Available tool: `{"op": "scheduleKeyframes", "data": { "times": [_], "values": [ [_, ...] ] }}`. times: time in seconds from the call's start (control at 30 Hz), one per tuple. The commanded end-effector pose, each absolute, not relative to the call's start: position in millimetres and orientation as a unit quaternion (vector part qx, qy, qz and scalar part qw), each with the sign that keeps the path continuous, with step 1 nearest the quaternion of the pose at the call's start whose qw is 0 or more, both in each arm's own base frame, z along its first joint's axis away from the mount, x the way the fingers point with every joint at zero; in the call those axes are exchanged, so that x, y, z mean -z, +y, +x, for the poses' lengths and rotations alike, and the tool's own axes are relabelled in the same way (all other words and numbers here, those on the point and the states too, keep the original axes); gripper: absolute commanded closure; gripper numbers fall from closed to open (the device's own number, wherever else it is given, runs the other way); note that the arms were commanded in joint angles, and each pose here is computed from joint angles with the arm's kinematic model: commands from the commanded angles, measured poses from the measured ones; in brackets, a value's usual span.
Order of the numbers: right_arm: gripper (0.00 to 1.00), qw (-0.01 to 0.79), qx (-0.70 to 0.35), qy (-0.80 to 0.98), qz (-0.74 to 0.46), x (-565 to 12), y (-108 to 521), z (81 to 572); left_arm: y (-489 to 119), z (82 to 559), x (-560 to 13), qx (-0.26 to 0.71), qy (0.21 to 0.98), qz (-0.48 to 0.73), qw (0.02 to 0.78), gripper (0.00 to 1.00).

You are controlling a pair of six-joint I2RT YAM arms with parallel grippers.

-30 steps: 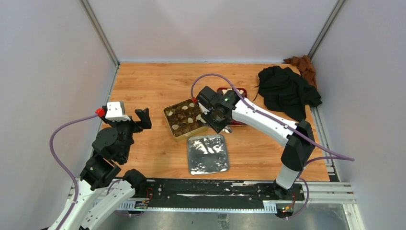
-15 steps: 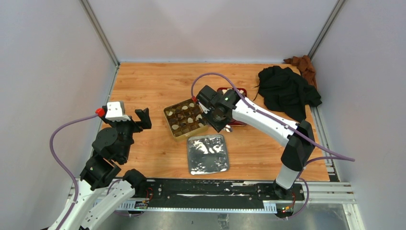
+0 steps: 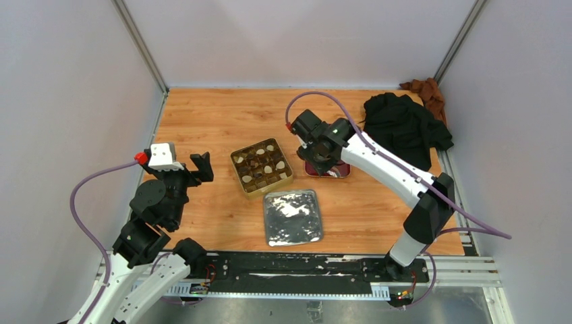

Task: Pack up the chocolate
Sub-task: Place the fake chocolate in the packing box, then pick up the fake chocolate from the plate.

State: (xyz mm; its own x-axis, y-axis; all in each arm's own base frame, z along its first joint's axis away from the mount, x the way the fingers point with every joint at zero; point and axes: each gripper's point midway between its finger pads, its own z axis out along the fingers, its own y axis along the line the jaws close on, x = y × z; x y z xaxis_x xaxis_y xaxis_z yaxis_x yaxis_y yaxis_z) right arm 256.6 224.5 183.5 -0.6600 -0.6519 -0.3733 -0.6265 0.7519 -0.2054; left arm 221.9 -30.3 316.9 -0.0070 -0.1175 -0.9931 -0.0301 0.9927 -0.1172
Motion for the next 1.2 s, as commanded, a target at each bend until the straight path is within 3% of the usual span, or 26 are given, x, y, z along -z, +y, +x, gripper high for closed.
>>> {"op": "scheduleKeyframes", "data": {
  "times": [0.0,0.57,1.17],
  "values": [
    [0.68,0.215,0.06,0.92,-0.323,-191,191,268,-29,223,-318,0.031,0.704,-0.058,0.707,0.0],
    [0.69,0.177,0.089,0.948,-0.248,-155,140,308,-29,223,-318,0.03,0.705,-0.059,0.706,0.0],
    [0.65,0.157,0.1,0.959,-0.215,-124,127,347,-29,224,-317,0.029,0.705,-0.058,0.706,0.0]
  ]
}}
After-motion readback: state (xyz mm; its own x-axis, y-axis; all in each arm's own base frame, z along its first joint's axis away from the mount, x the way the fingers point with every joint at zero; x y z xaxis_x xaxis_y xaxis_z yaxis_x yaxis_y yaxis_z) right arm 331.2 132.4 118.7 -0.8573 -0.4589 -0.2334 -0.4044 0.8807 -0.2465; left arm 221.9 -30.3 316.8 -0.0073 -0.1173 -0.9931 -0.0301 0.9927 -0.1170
